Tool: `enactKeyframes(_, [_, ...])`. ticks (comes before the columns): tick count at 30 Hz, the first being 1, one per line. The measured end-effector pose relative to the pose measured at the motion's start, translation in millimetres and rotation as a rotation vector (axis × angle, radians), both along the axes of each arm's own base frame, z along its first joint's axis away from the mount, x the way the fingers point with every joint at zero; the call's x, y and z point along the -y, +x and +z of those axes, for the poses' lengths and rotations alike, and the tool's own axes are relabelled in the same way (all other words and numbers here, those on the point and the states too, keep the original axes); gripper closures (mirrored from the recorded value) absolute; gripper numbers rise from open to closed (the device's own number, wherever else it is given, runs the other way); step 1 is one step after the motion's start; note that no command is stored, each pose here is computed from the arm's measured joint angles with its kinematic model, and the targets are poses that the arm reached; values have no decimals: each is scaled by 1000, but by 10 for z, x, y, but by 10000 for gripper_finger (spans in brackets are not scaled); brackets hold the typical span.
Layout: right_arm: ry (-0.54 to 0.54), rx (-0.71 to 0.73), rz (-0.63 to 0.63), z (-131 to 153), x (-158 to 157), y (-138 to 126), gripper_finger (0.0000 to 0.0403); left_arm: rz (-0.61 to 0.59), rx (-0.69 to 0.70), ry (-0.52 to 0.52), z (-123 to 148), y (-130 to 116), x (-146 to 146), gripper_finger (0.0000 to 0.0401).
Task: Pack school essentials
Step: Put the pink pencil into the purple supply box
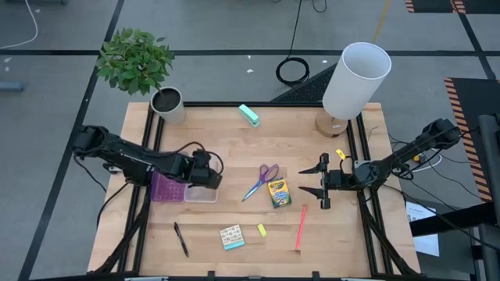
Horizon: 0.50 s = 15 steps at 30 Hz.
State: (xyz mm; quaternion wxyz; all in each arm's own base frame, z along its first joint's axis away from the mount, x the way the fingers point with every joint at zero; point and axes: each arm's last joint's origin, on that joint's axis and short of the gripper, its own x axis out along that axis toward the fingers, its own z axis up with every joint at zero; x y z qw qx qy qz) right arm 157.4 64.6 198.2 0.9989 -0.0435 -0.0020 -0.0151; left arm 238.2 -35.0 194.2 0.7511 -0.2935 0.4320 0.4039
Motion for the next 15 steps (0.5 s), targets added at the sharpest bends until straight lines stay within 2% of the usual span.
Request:
enactKeyframes(6, [2,-6,0,-5,0,0,179,-7,15,10,-139,128,44,275])
enactKeyframes(9, [24,-9,0,-8,0,0,179,-8,14,41,-159,142,39,260])
enactKeyframes(12, [55,-25,0,-27,-1,1,179,-59,38,54,-110,167,42,257])
enactKeyframes(15, [100,-40,3,-44,-2,1,179,-121,85,72,68,186,45,256])
